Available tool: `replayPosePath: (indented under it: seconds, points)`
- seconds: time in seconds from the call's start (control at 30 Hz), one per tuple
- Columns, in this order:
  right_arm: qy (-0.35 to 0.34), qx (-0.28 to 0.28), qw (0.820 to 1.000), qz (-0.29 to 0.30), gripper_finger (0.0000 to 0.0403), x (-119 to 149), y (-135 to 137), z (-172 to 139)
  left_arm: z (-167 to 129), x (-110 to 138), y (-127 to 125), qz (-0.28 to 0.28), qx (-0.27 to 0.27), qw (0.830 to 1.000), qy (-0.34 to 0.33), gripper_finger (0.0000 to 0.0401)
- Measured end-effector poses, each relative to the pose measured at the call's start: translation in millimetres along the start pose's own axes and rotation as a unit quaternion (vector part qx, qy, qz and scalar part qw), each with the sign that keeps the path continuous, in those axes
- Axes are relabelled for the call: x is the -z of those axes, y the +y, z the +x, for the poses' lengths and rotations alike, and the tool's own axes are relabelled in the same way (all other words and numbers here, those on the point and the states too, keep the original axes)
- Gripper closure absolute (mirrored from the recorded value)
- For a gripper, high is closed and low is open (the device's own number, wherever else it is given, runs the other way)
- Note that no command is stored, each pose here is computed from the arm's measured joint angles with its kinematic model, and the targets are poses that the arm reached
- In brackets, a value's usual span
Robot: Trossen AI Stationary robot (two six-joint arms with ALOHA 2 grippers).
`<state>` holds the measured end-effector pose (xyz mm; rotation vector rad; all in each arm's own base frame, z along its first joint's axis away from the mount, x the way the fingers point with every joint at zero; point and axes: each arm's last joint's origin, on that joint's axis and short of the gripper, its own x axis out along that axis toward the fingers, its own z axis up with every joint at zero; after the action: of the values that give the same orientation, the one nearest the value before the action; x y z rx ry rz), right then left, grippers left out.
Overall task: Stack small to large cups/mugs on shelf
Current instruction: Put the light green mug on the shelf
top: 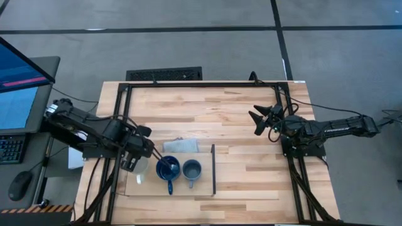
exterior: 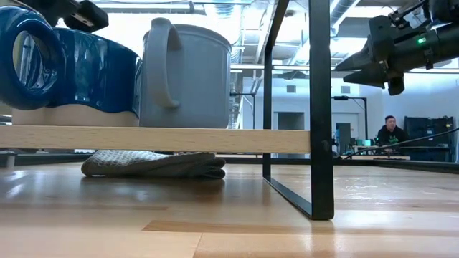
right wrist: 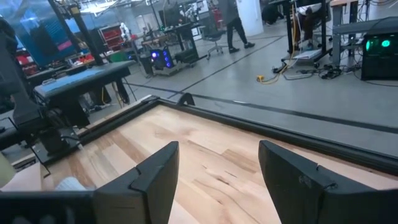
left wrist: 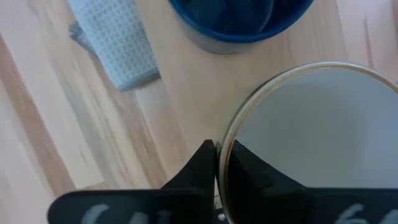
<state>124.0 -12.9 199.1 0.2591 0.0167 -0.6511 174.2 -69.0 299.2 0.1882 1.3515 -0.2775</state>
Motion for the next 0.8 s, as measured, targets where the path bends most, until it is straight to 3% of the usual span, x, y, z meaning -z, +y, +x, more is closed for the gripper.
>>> replayPosePath:
  seconds: [0.33, 0.8]
  points:
    - [0.0, 0.0, 1.0, 0.0, 0.0159, 0, 0, 0, 12, -10, -5, -0.002, -0.003, 1.0, 0.016, 0.039]
    - [0.0, 0.0, 1.0, 0.0, 0.0159, 0, 0, 0, 32, -5, -6, -0.002, 0.033, 0.999, 0.016, 0.0385]
